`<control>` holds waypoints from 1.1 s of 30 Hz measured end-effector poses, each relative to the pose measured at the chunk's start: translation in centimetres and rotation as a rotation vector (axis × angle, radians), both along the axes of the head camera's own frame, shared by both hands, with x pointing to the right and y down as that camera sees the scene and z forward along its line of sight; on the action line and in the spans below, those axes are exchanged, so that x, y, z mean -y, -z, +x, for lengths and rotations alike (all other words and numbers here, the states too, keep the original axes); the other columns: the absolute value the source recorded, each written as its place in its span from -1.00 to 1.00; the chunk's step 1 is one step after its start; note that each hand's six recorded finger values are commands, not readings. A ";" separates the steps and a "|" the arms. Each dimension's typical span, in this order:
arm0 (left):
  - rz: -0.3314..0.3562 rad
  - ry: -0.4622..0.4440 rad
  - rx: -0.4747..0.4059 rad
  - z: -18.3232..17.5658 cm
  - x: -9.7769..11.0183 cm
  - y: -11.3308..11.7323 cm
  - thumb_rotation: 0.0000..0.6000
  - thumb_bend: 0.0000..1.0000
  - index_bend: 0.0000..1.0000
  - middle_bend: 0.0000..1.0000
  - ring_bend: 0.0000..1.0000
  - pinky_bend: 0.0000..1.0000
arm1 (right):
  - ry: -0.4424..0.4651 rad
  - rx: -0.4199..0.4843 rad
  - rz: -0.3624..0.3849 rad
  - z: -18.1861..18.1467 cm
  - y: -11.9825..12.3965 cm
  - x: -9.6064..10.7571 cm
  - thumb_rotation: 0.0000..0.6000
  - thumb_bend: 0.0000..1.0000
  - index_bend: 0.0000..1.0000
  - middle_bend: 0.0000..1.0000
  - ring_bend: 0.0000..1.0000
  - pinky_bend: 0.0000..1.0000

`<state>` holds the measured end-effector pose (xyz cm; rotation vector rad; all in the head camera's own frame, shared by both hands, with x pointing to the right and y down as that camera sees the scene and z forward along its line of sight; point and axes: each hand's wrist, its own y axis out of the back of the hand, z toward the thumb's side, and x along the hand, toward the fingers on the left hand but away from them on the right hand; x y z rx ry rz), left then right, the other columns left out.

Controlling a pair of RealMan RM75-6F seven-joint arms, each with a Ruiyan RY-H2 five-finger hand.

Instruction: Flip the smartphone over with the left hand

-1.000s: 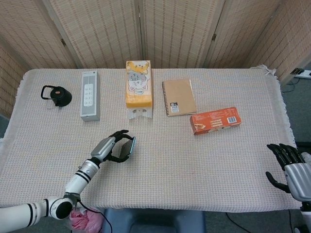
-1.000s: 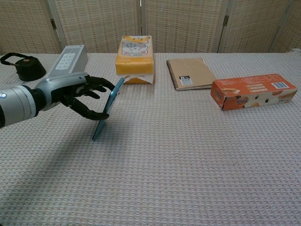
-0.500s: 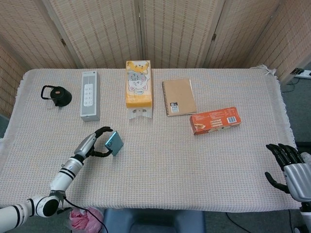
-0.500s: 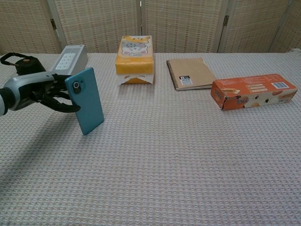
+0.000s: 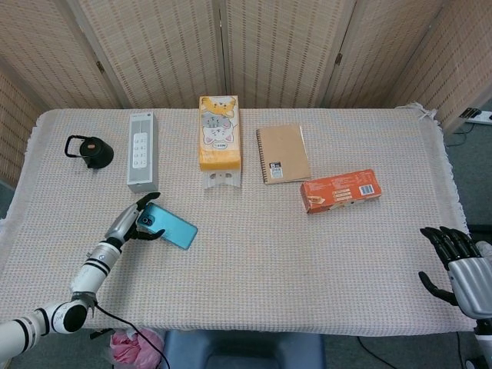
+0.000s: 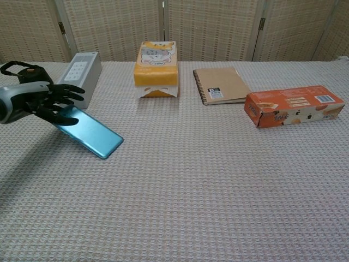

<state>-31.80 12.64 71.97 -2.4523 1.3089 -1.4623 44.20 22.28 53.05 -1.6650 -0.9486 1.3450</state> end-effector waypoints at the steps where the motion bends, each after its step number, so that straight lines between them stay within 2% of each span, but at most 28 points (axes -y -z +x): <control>1: 0.005 -0.005 0.009 -0.2 0.0 0.0 1.00 -0.41 -0.78 -0.74 -0.88 -0.70 | 0.001 0.000 -0.001 0.0 0.0 0.0 1.00 -0.49 -0.72 -0.67 -0.74 -0.70; 7: 0.061 -0.059 0.105 -1.7 0.3 0.3 1.00 -0.41 -0.78 -0.75 -0.90 -0.70 | 0.005 -0.002 -0.005 -0.2 -0.1 0.1 1.00 -0.49 -0.72 -0.67 -0.74 -0.70; 13: 0.180 -0.116 0.229 -3.6 0.7 1.9 1.00 -0.41 -0.75 -0.75 -0.90 -0.70 | 0.005 -0.014 -0.003 0.0 0.1 0.0 1.00 -0.49 -0.72 -0.67 -0.74 -0.70; 18: 0.284 -0.155 0.351 -5.5 0.1 4.2 1.00 -0.41 -0.70 -0.75 -0.90 -0.70 | -0.004 -0.022 -0.001 0.3 0.2 0.1 1.00 -0.49 -0.72 -0.67 -0.74 -0.70; 23: 0.374 -0.162 0.470 -8.1 -1.6 7.0 1.00 -0.41 -0.66 -0.75 -0.90 -0.70 | -0.006 -0.021 -0.010 0.6 0.0 0.3 1.00 -0.49 -0.72 -0.67 -0.74 -0.70; 26: 0.401 -0.175 0.527 -9.4 -2.8 8.3 1.00 -0.41 -0.64 -0.75 -0.90 -0.70 | -0.009 -0.008 -0.022 0.6 -0.2 0.3 1.00 -0.48 -0.72 -0.67 -0.74 -0.70; 33: 0.415 -0.202 0.601 -11.7 -6.3 11.2 1.00 -0.41 -0.61 -0.75 -0.90 -0.70 | -0.006 0.000 -0.041 0.6 -0.9 0.4 1.00 -0.48 -0.72 -0.67 -0.75 -0.70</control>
